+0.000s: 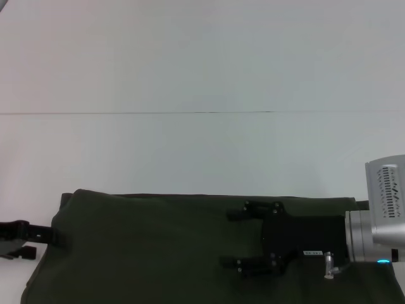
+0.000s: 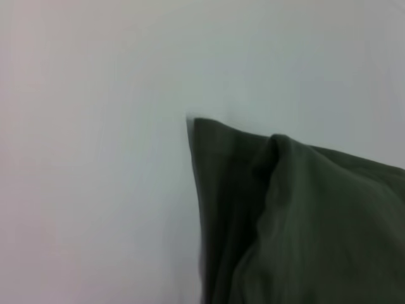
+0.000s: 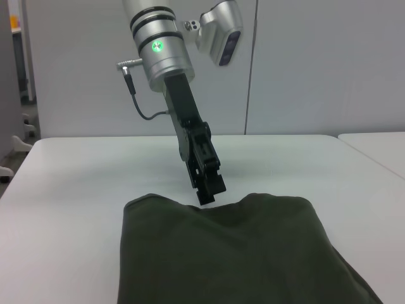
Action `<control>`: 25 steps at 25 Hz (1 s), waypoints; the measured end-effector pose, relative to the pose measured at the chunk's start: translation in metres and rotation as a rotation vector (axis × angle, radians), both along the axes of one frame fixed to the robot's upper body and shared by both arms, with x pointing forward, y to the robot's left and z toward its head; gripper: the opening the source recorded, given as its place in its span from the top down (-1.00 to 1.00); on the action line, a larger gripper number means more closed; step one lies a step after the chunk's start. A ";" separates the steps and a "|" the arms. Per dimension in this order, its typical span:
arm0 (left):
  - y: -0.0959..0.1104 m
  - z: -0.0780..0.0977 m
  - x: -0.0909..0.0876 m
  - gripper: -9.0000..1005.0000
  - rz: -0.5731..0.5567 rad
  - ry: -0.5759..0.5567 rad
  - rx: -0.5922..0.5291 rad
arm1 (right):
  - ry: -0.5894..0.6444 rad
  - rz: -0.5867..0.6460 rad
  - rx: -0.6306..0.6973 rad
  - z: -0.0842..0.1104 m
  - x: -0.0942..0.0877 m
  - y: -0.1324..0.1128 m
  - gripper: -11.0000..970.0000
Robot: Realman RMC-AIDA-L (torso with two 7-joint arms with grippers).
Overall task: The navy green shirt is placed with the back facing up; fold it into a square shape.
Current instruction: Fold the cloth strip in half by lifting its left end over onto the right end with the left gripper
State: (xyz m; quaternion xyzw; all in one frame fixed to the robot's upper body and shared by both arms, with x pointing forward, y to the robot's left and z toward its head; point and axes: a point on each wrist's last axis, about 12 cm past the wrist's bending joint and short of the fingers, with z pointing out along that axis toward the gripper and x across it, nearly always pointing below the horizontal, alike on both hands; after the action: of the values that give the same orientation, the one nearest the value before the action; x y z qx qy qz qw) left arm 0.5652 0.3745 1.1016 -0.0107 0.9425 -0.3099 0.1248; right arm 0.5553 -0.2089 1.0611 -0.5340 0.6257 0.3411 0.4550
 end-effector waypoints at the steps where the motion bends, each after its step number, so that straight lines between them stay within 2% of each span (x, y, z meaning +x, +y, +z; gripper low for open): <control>1: 0.001 0.002 0.001 -0.81 0.001 -0.004 0.005 | 0.000 -0.001 0.000 0.000 0.000 0.000 -0.81; 6: 0.005 0.006 0.003 -0.81 -0.003 -0.010 0.035 | 0.000 -0.005 -0.002 0.000 0.000 -0.001 -0.82; 14: -0.002 0.000 0.002 -0.81 -0.031 0.003 0.053 | -0.002 -0.013 -0.004 -0.001 0.001 -0.001 -0.82; 25: -0.002 -0.002 0.002 -0.81 -0.047 0.006 0.073 | -0.004 -0.017 -0.003 0.000 0.002 -0.001 -0.82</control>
State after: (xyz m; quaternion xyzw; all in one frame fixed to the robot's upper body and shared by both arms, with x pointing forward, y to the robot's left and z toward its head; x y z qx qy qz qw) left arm 0.5668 0.3721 1.0998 0.0150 0.9536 -0.2779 0.1150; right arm 0.5571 -0.2098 1.0608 -0.5299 0.6299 0.3354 0.4582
